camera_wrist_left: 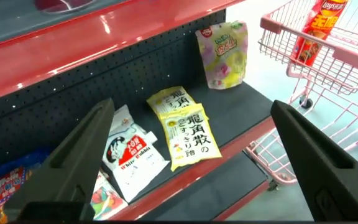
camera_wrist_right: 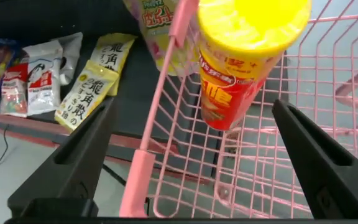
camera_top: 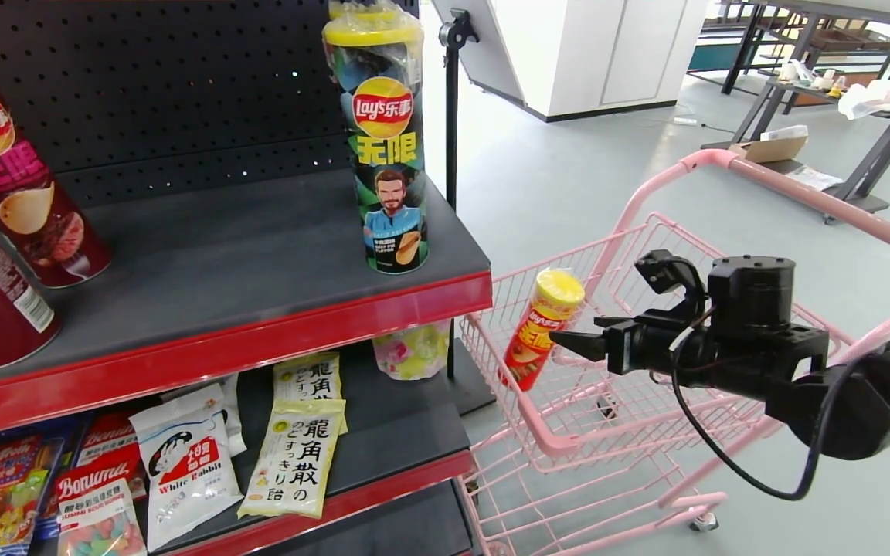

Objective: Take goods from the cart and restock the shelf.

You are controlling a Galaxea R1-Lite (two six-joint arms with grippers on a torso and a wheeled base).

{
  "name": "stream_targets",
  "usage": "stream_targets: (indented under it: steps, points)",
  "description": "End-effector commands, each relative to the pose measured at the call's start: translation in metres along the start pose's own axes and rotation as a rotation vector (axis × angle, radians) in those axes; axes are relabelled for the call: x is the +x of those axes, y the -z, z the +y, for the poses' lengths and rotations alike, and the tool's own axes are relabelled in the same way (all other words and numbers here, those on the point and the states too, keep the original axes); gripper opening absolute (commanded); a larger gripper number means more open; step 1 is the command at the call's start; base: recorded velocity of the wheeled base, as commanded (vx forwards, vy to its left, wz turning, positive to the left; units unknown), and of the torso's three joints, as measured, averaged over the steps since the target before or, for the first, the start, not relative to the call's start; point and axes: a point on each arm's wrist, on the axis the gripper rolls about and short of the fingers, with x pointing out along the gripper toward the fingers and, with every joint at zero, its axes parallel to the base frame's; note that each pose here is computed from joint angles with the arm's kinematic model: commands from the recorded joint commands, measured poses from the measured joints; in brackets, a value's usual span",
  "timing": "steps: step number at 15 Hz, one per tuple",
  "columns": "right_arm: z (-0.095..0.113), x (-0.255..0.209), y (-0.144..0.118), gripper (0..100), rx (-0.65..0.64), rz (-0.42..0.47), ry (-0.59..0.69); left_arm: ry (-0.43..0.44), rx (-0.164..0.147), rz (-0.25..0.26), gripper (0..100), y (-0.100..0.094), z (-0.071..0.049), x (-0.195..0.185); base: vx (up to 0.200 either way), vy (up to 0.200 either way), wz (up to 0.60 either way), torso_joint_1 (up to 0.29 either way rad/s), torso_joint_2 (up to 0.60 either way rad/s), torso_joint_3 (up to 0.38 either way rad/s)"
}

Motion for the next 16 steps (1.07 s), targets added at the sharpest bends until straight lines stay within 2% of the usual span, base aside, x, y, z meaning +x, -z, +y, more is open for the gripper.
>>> stream_targets:
  steps: [1, 6, 16]
  points:
    - [-0.013, 0.03, 0.025, 100, 0.009, 0.031, -0.004, 0.0, 0.0, 0.007, 100, 0.001, 0.0, 0.001, 0.0, 0.0, 0.0, 0.0, 0.0, 0.0]
    - [-0.026, 0.055, 0.032, 100, 0.0, -0.001, 0.004, 0.002, 0.0, 0.016, 100, 0.004, -0.001, 0.001, 0.0, 0.0, 0.0, 0.0, 0.0, 0.0]
    - [-0.049, 0.109, 0.027, 100, -0.025, -0.075, -0.013, 0.004, 0.001, 0.034, 100, 0.009, -0.001, 0.003, 0.0, 0.0, 0.0, 0.0, 0.0, 0.0]
